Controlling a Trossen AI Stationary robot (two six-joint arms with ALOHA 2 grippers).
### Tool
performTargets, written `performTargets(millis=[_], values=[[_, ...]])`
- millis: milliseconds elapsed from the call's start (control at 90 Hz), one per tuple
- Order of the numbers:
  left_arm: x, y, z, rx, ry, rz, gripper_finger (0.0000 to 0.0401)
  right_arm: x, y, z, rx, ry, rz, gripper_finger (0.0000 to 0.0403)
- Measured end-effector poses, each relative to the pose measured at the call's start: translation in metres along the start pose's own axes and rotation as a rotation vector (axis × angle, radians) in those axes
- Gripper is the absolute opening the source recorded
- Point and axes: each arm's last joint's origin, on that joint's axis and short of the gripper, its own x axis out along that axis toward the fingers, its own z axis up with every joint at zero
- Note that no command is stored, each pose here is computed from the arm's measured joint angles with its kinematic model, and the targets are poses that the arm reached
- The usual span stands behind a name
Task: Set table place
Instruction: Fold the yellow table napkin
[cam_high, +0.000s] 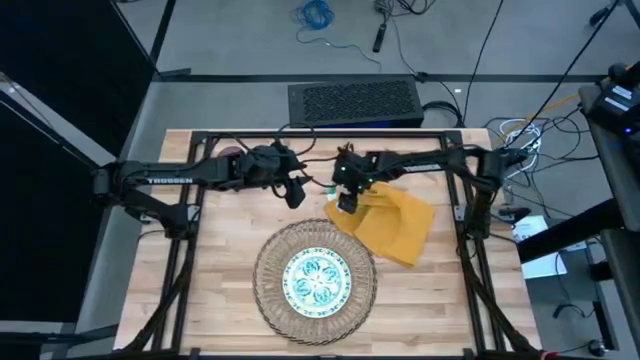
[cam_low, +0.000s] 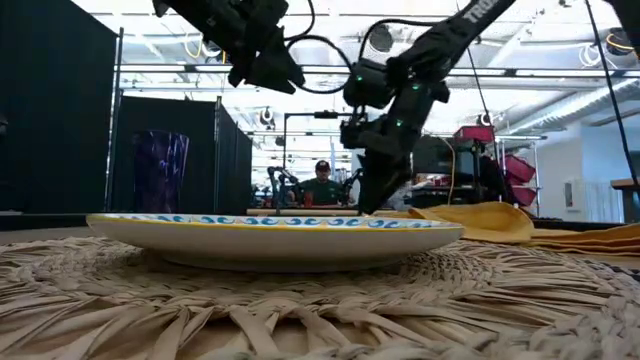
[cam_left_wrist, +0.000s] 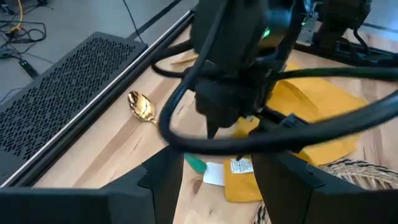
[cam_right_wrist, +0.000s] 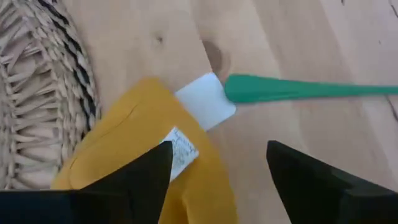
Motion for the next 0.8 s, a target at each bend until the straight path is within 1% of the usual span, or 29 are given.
performTargets(millis=[100, 233, 389, 456, 511, 567, 622, 689, 711, 756, 800], values=[[0.000, 0.000, -0.001, 0.010, 0.005, 0.001, 0.0171, 0.006, -0.003, 0.002, -0.016, 0.004, -0.002, 0.0240], [0.000, 0.000, -0.001, 0.010, 0.006, 0.001, 0.0171, 0.020, -0.005, -0.005, -0.027, 0.064, 0.004, 0.0238], [0.000, 0.000, 0.000, 0.010, 0.005, 0.001, 0.0171, 0.023, -0.005, -0.005, -0.030, 0.065, 0.005, 0.0237], [0.000, 0.000, 0.000, 0.010, 0.005, 0.001, 0.0171, 0.023, -0.005, -0.006, -0.028, 0.070, 0.005, 0.0226], [0.000, 0.000, 0.000, 0.010, 0.004, 0.001, 0.0171, 0.023, -0.005, -0.006, -0.026, 0.076, 0.004, 0.0203], [0.000, 0.000, 0.000, 0.011, 0.004, 0.001, 0.0171, 0.022, -0.005, -0.007, -0.027, 0.081, -0.003, 0.0167], [0.000, 0.000, 0.000, 0.010, 0.004, 0.000, 0.0171, 0.022, -0.005, -0.008, -0.026, 0.092, -0.006, 0.0121], [0.000, 0.000, 0.000, 0.011, 0.004, 0.000, 0.0171, 0.022, -0.006, -0.008, -0.032, 0.100, -0.011, 0.0051], [0.000, 0.000, 0.000, 0.010, 0.003, 0.000, 0.0171, 0.022, -0.006, -0.009, -0.035, 0.102, -0.011, 0.0033], [0.000, 0.000, 0.000, 0.010, 0.003, 0.000, 0.0171, 0.022, -0.006, -0.009, -0.039, 0.103, -0.017, 0.0015], [0.000, 0.000, 0.000, 0.010, 0.003, 0.000, 0.0171, 0.020, -0.005, -0.008, -0.036, 0.110, -0.020, 0.0012]])
